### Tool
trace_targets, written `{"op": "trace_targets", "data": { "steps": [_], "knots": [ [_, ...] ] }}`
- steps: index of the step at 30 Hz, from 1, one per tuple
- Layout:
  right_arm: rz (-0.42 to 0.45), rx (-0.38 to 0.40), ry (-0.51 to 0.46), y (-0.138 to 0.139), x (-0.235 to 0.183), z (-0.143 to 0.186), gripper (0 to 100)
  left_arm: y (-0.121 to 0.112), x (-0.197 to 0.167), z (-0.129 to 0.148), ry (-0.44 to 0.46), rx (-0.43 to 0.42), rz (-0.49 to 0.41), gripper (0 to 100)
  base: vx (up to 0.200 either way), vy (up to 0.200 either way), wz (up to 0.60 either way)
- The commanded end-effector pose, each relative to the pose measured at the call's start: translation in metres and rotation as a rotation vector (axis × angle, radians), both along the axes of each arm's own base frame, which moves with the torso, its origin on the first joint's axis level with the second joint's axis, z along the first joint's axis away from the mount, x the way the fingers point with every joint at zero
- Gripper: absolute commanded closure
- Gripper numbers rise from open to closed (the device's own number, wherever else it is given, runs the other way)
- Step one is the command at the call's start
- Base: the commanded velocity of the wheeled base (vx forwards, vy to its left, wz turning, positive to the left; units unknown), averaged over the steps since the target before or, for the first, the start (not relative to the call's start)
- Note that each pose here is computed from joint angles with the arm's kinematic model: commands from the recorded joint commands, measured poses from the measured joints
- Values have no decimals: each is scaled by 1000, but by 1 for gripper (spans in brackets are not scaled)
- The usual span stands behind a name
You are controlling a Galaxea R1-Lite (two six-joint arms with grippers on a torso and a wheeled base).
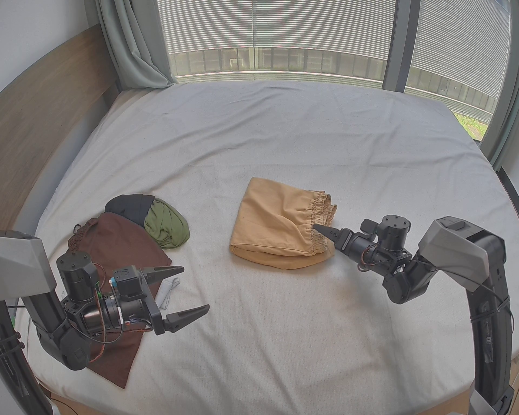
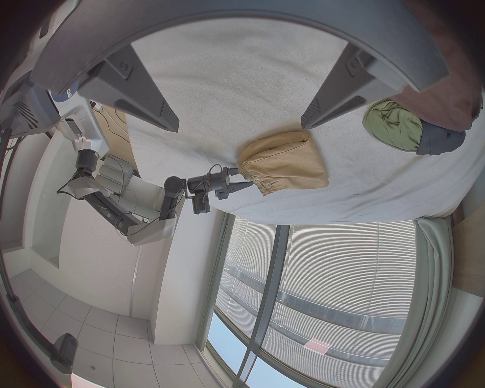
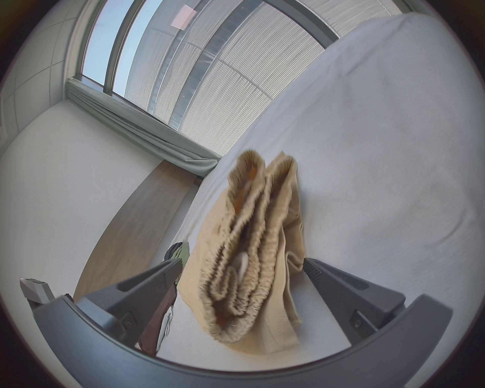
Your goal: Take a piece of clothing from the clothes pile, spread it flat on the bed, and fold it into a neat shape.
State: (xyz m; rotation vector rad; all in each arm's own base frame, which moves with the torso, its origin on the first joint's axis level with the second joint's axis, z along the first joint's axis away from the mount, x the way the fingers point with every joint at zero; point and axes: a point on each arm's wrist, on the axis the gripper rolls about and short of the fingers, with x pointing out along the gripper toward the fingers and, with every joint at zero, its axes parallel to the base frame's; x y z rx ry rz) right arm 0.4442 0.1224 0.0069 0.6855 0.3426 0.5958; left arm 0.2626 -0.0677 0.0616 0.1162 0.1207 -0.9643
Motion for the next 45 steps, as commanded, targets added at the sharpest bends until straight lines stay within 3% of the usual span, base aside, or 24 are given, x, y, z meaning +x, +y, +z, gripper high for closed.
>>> {"op": "trace_targets", "data": {
  "steps": [1, 8, 15, 26, 45],
  "knots": [
    [-33, -8, -80, -21, -15, 46, 0, 0, 1, 1, -5, -1, 0, 0, 0, 0, 0],
    [-22, 8, -150, -19, -27, 86, 0, 0, 1, 0, -3, 0, 0, 0, 0, 0, 0],
    [35, 18, -169, 7, -29, 89, 0, 0, 1, 0, -4, -2, 1, 0, 0, 0, 0],
    [70, 7, -117, 32, -1, 45, 0, 0, 1, 1, -4, -2, 2, 0, 0, 0, 0],
    [61, -41, -71, 29, 9, 5, 0, 1, 1, -1, 2, 0, 5, 0, 0, 0, 0]
  ]
}}
